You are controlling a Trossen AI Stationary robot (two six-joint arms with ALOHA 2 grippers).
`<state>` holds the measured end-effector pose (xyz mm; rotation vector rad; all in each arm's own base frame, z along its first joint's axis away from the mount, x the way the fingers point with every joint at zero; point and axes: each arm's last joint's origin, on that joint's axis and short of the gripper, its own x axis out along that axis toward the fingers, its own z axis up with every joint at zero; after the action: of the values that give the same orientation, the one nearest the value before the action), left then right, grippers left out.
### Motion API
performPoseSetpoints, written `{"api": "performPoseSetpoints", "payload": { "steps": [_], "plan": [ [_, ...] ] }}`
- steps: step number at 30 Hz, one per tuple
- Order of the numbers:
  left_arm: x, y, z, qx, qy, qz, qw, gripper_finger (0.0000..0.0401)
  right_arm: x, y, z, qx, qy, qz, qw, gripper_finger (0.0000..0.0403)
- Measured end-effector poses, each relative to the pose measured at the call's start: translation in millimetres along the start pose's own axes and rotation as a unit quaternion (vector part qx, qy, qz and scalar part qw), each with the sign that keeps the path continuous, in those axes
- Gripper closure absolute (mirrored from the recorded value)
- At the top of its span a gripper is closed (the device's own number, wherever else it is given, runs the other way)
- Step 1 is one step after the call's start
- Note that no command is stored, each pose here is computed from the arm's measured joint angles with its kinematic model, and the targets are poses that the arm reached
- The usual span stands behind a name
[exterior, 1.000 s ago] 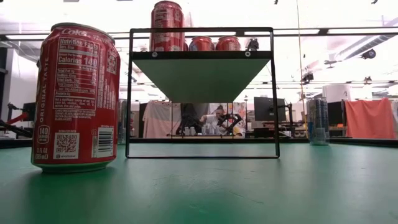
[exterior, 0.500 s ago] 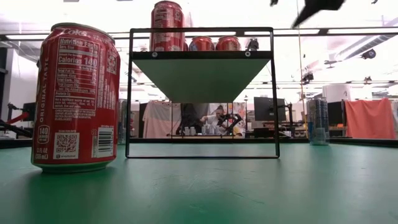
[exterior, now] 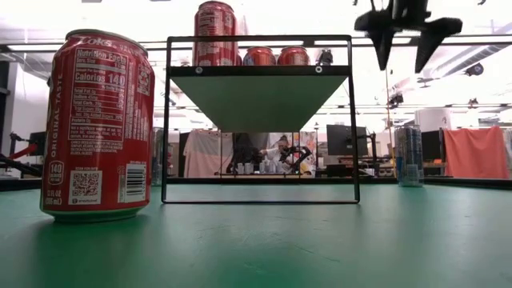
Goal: Place canned beverage on shelf
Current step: Put the blue can on the shelf
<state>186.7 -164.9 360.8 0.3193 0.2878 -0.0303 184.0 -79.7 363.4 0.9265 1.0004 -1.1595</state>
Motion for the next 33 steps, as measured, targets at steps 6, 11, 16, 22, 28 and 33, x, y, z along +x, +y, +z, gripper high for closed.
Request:
{"api": "performPoseSetpoints", "payload": {
  "steps": [6, 11, 16, 22, 28, 33],
  "plan": [
    [0, 2, -3, 0.070, 0.016, 0.001, 0.997, 0.0028, 18, -20, 36, 0.025, 0.039, -0.021, 0.999, 0.0046],
    [-1, 13, -8, 0.104, 0.041, 0.012, 0.994, 0.0028, 32, -30, 55, 0.033, 0.059, -0.040, 0.997, 0.0046],
    [-6, 33, -12, 0.111, 0.061, 0.033, 0.991, 0.0028, 43, -30, 64, 0.031, 0.086, -0.044, 0.995, 0.0046],
    [-18, 58, -12, 0.113, 0.052, 0.058, 0.991, 0.0028, 53, -26, 68, 0.021, 0.099, -0.051, 0.994, 0.0046],
    [-34, 74, -13, 0.106, 0.031, 0.069, 0.992, 0.0028, 65, -28, 82, 0.024, 0.086, -0.060, 0.994, 0.0046],
    [-44, 80, -17, 0.087, 0.010, 0.073, 0.993, 0.0028, 81, -38, 98, 0.028, 0.102, -0.074, 0.992, 0.0046]
  ]
}}
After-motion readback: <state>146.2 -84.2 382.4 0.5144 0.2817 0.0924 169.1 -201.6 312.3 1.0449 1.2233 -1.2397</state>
